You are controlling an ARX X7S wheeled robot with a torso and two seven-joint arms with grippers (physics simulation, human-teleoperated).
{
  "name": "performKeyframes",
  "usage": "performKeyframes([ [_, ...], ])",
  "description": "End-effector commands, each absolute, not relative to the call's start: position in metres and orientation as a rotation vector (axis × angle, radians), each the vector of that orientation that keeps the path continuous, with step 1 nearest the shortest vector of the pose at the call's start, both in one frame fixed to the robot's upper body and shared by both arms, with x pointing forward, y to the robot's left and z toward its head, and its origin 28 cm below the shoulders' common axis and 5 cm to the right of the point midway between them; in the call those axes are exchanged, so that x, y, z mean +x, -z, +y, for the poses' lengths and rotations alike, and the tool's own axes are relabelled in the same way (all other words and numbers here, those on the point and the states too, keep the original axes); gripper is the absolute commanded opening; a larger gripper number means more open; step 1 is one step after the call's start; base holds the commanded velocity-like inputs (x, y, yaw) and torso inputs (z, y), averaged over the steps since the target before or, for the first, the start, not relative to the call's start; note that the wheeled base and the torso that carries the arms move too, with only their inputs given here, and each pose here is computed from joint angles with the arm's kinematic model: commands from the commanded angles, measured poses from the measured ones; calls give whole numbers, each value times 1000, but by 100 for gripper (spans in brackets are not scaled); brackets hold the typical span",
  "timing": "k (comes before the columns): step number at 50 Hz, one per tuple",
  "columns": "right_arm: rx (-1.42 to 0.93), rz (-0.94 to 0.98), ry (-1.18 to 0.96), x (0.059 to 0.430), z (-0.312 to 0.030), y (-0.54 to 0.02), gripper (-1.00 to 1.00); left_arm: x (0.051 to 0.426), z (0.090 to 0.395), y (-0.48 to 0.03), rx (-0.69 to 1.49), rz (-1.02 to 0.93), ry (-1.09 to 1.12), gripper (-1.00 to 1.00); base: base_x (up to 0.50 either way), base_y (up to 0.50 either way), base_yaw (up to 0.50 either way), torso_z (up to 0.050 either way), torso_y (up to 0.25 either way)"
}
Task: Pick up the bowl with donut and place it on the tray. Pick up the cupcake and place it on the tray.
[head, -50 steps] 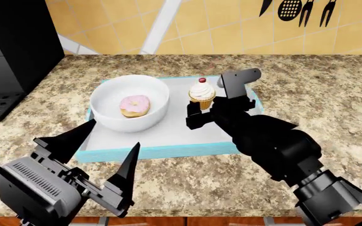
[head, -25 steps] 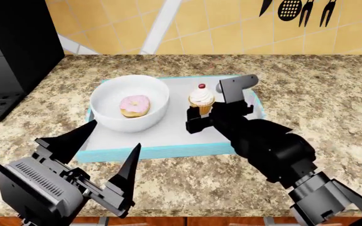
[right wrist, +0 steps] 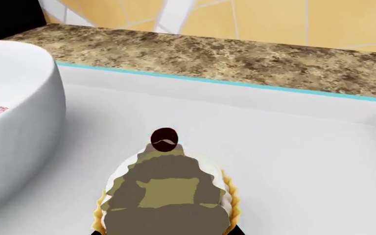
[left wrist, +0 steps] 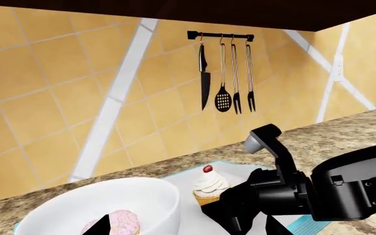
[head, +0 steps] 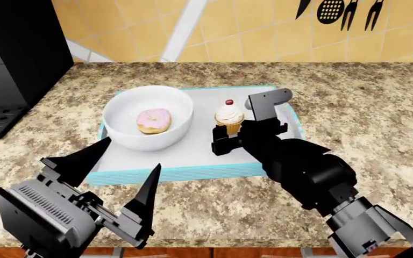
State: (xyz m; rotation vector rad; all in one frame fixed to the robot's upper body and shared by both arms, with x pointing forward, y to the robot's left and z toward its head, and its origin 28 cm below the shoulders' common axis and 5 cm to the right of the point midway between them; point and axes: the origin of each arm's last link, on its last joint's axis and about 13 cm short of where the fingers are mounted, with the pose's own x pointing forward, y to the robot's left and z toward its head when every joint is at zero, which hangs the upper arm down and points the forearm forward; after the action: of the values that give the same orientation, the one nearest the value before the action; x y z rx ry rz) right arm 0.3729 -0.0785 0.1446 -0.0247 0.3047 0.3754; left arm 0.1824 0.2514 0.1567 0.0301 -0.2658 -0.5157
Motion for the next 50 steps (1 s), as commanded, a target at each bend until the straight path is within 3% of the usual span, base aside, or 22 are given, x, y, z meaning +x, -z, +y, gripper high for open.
performKeyframes([
  [1,-45,307,-382,373,-79,-143,-100,182,251,-157,31,-266,516,100,0,0,0,0,0],
  [8,-41,305,-379,374,-79,-145,-100,182,251,-157,31,-265,518,100,0,0,0,0,0],
  [9,-38,306,-379,374,-80,-146,100,182,251,-157,31,-265,518,100,0,0,0,0,0],
  [50,-13,152,-447,344,-79,-190,100,183,251,-153,29,-252,530,100,0,0,0,0,0],
])
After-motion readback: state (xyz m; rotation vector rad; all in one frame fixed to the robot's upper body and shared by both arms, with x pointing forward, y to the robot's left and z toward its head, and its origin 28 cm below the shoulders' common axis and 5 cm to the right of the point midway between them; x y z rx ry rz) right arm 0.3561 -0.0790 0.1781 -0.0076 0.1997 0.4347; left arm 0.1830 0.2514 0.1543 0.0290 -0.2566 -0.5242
